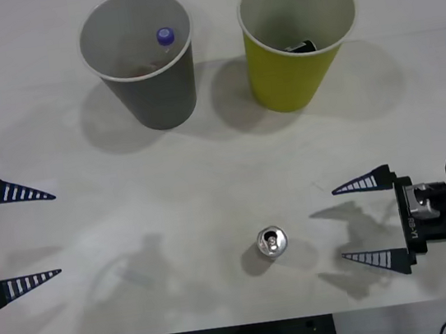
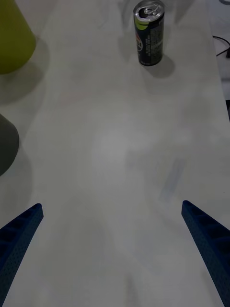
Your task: Put the can into the green bin and the plastic bottle into the gray bin
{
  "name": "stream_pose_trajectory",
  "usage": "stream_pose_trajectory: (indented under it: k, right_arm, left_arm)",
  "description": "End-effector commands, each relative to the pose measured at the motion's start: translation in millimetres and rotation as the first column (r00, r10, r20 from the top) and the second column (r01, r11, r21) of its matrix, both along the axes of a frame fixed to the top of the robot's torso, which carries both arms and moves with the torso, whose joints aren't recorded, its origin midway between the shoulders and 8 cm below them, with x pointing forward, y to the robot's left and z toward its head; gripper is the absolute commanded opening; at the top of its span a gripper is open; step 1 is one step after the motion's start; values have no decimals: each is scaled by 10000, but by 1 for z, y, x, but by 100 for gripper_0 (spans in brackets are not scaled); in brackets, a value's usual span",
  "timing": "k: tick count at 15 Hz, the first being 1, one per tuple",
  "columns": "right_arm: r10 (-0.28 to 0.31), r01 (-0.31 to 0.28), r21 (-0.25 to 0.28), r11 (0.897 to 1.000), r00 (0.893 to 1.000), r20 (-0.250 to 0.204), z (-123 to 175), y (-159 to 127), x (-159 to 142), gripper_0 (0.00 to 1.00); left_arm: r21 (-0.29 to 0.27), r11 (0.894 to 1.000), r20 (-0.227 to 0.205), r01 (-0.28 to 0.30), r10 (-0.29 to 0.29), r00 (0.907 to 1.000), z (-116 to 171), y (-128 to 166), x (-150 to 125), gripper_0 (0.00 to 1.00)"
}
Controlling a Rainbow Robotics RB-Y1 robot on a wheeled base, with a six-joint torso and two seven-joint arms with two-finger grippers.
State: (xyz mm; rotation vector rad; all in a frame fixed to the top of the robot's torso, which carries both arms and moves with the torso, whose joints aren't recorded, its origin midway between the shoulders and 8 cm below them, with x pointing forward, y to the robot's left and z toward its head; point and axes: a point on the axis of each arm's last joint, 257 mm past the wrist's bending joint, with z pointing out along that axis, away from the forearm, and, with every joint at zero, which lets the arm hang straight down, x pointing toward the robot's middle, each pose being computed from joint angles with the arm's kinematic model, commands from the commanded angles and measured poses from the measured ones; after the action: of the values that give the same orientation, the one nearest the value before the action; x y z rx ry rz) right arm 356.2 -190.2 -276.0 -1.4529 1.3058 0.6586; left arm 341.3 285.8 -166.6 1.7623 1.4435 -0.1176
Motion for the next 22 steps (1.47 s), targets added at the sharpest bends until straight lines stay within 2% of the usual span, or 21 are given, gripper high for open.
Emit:
stream_pose_trajectory:
  k: [1,2,4,8,12,22]
  right_arm:
    - [36,-31,398,9992,9999,-126,-8,13,1,100]
    - [75,-64,543,9985,9997,-211,-13,17,1,100]
    - [165,-178,657,9977,9996,208,-18,24,5,100]
    - [278,-285,871,9958,9996,97,-29,40,6,100]
    - [379,-388,1213,9919,9992,100,-35,69,8,100]
    - [417,-440,1350,9899,9989,200,-50,121,6,100]
  left_arm:
    - [0,10000,0,0,0,10000,0,0,0,100]
    - [0,10000,0,0,0,10000,0,0,0,100]
    - [0,10000,0,0,0,10000,0,0,0,100]
    - [0,10000,0,0,0,10000,0,0,0,100]
    - [0,10000,0,0,0,10000,0,0,0,100]
    - [0,10000,0,0,0,10000,0,0,0,100]
